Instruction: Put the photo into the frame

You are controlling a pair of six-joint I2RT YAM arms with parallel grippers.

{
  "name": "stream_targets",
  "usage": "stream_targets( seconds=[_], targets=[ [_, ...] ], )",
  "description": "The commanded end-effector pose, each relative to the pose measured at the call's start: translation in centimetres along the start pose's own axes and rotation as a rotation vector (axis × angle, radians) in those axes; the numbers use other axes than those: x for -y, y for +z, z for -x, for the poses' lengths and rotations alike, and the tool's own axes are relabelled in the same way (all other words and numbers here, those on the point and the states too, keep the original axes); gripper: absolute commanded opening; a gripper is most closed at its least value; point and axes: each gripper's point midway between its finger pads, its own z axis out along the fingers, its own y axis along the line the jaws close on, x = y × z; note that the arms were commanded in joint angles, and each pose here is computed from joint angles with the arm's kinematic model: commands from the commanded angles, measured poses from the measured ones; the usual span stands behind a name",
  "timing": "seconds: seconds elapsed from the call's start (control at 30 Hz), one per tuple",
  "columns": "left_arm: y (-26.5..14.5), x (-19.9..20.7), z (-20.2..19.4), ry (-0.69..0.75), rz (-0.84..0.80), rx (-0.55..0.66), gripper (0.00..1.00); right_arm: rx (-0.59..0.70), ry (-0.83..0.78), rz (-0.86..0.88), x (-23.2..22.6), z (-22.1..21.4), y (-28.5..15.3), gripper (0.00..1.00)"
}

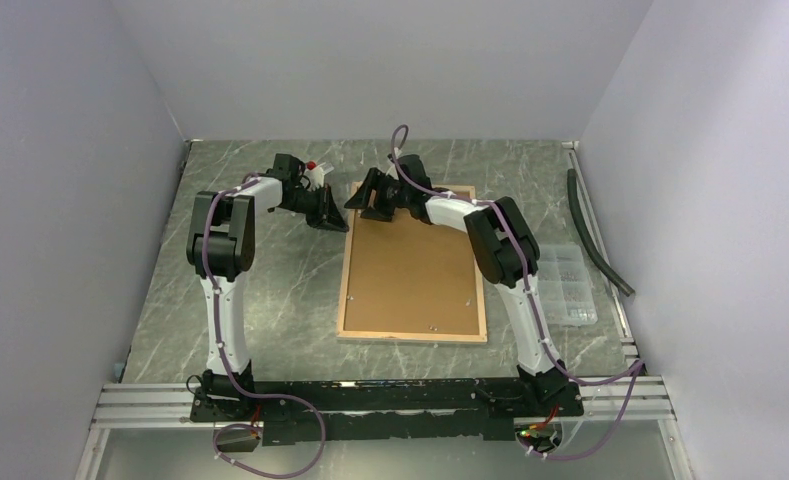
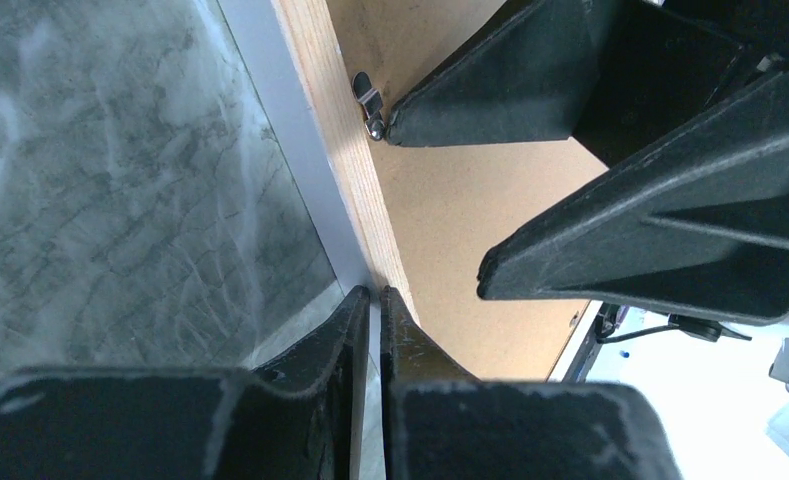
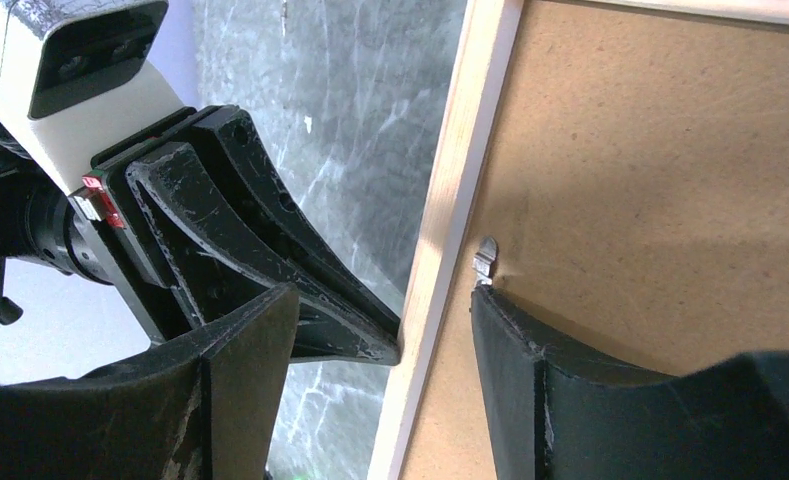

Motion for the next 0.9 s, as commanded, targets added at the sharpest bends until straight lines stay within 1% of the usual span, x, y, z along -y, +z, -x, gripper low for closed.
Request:
stream_targets(
  seconds=[0.0,0.33,0.5,0.63,0.77,0.87],
  targets=[
    [1.6,-1.6,-1.1,0.0,0.03,-0.019,0.11,-0.019,0.004,0.0,-0.4,-0.7,1.0,0.67],
    [1.5,-1.5,-1.4,0.001,0.024,-0.02,0.11,0.022,-0.006,-0.049,0.2,0.0,1.0,0.66],
    [1.5,-1.3,-1.4,-0.002,0.02,-0.019,0.11,0.015,-0.015,-0.023,-0.3,0.3,1.2,0.66],
    [1.3,-1.1,-1.4,0.001,0.02,-0.016,0.1,0.014,-0.044,0.028,-3.0,0.2,-0.8,0.67],
    [1.2,-1.0,-1.5,0.004,0.02,-0.016,0.1,0.029,-0.056,0.018,-3.4,0.4,-2.7,0.68],
    [1.1,-0.9,-1.3,0.007,0.022,-0.011,0.1,0.034,-0.059,-0.014,-2.4,0.6,-3.0,0.69]
  ],
)
